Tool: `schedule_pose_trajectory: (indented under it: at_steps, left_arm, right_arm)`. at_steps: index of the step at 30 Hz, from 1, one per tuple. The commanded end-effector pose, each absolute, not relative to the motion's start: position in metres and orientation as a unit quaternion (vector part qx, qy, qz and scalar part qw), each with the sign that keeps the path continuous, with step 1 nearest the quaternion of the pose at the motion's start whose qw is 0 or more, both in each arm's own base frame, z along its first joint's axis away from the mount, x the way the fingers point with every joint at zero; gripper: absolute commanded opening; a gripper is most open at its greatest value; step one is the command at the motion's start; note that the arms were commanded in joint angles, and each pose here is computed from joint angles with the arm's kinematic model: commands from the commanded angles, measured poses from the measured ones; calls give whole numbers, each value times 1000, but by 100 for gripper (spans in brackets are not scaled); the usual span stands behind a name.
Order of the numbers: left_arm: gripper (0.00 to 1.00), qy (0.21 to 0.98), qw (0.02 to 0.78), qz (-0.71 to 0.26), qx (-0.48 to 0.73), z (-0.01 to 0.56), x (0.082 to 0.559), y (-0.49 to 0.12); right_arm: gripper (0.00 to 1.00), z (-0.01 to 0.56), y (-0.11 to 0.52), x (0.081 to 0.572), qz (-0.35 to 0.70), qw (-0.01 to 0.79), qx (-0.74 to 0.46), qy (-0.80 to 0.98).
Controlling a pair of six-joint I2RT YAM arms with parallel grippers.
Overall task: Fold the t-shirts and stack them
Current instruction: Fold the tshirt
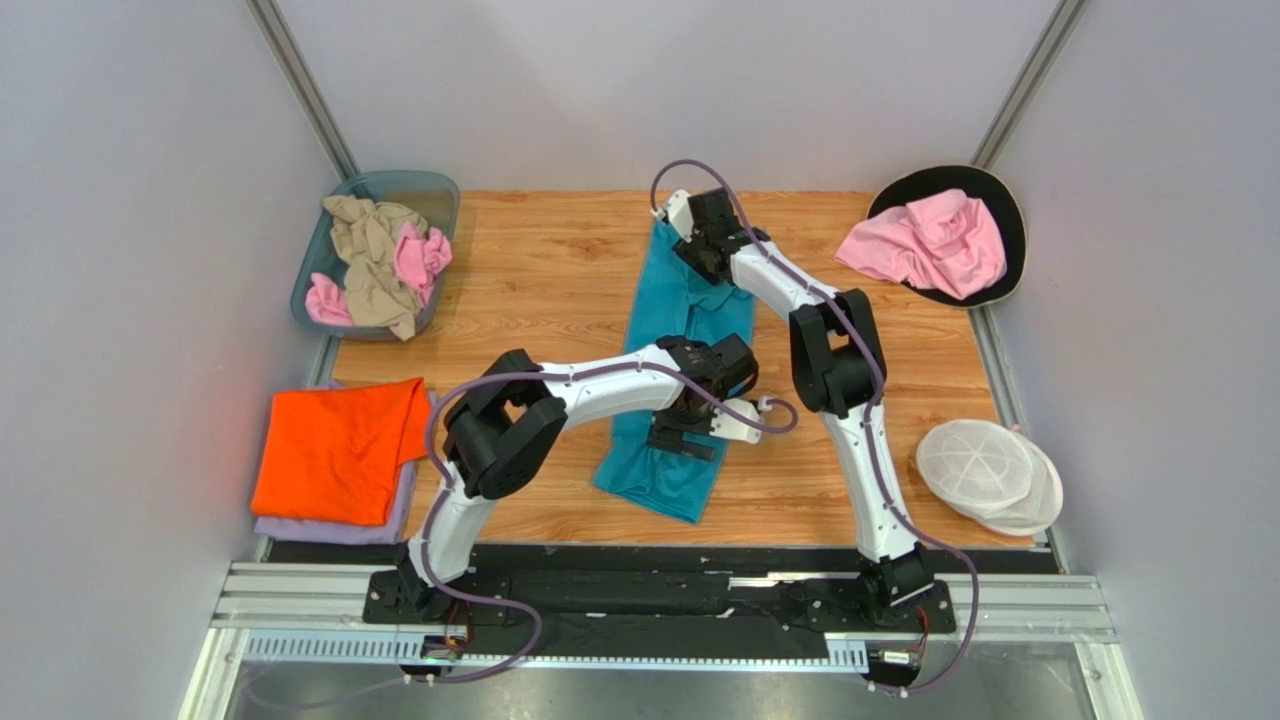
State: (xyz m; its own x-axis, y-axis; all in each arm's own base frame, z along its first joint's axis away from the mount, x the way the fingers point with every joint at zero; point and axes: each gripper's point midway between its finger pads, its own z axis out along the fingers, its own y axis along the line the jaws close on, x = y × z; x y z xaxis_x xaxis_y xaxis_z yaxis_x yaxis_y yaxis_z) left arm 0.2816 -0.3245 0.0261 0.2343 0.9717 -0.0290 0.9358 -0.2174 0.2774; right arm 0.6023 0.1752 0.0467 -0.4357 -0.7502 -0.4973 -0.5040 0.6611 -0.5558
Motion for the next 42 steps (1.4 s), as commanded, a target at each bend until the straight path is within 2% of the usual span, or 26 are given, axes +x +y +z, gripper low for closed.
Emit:
schedule_pose_trajectory:
  at_steps: [1,20,33,38,42]
  left_arm:
    - [99,605,103,41,788,-13,264,-346]
    - [99,615,137,49,775,15,249,-361]
    - [99,601,178,86,775,43,257,-357]
    - [99,595,217,109,766,59,268,-358]
    - [99,593,276,115,748,94,278,-363]
  right_arm:
    - [62,31,202,602,-132,376,-400,826]
    - [63,48,237,599,-121,396,-425,805]
    - [63,51,224,591,-146,387,-427,804]
    - [63,57,223,593,-150,391,-424,803]
    - [64,68,222,594,-154,397,-415,804]
